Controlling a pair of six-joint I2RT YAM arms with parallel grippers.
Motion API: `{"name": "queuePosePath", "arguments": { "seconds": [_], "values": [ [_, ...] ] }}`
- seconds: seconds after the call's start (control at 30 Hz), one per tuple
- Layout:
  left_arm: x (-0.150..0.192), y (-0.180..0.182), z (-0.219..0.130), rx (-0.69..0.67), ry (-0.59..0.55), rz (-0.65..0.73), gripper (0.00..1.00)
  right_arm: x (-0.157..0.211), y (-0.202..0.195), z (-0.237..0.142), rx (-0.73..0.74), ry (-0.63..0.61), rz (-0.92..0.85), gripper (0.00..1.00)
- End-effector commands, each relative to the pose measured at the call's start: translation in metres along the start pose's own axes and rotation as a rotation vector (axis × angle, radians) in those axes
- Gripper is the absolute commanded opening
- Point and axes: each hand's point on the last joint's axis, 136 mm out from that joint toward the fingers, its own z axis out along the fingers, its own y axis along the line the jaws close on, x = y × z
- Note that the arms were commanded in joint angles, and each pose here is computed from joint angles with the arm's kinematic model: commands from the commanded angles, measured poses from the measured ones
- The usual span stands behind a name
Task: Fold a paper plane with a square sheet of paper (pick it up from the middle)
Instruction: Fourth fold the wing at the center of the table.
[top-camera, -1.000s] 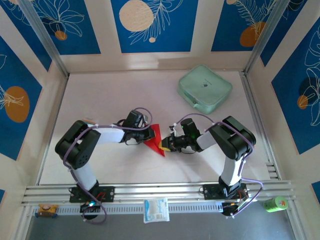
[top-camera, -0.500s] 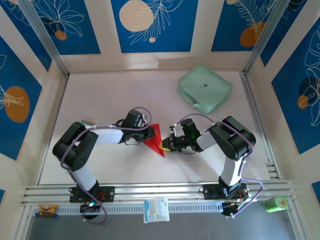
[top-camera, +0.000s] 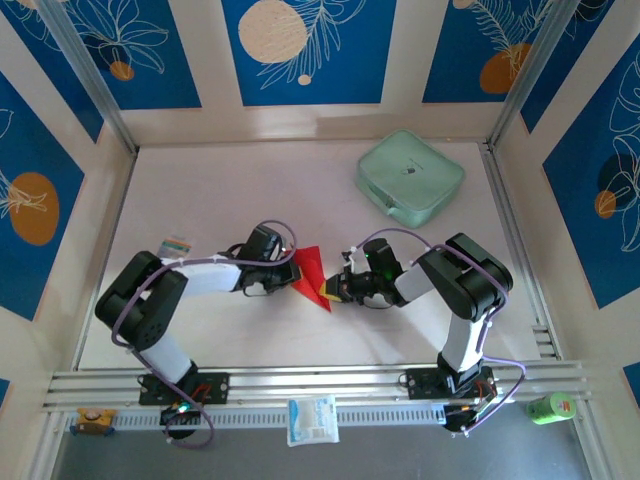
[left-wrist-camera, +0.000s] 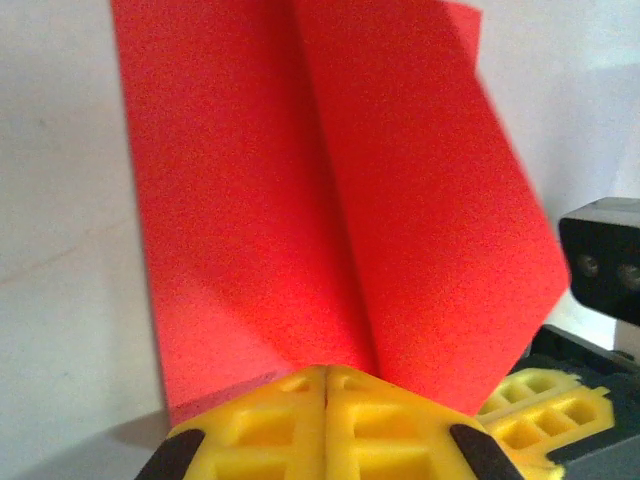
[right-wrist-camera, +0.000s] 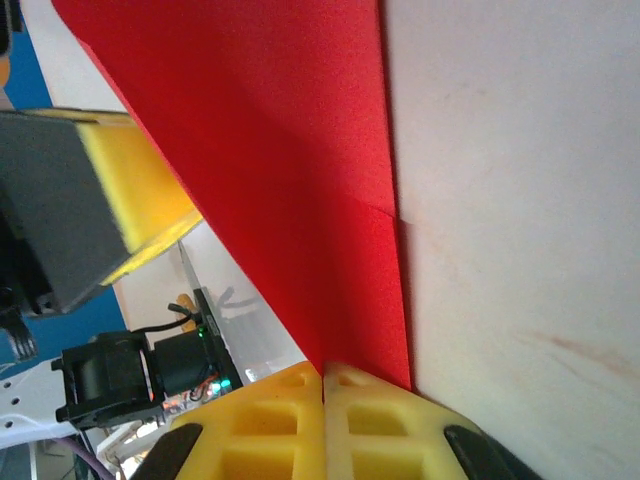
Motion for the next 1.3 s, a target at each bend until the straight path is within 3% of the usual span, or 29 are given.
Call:
{"name": "queuePosePath", "arguments": {
  "seconds": [0.0, 0.4, 1.03, 1.13, 1.27],
  "values": [
    [0.009, 0.012, 0.005, -0.049, 0.033, -0.011, 0.06, 0.003, -0.008, -0.004, 0.021, -0.013, 0.045, 0.05],
    [0.022, 0.039, 0.013, -0.144, 0.095, -0.029, 0.02, 0.001, 0.000, -0.009, 0.010, -0.027, 0.026, 0.05],
    [0.018, 0.034, 0.009, -0.137, 0.083, -0.014, 0.02, 0.000, 0.001, -0.012, -0.002, -0.033, 0.017, 0.05],
    [0.016, 0.024, 0.003, -0.095, 0.066, -0.011, 0.08, 0.005, 0.009, -0.009, -0.005, -0.003, -0.023, 0.05],
    [0.008, -0.005, -0.018, 0.018, -0.001, -0.009, 0.30, 0.012, 0.008, -0.007, 0.079, 0.004, -0.096, 0.05]
  ]
}}
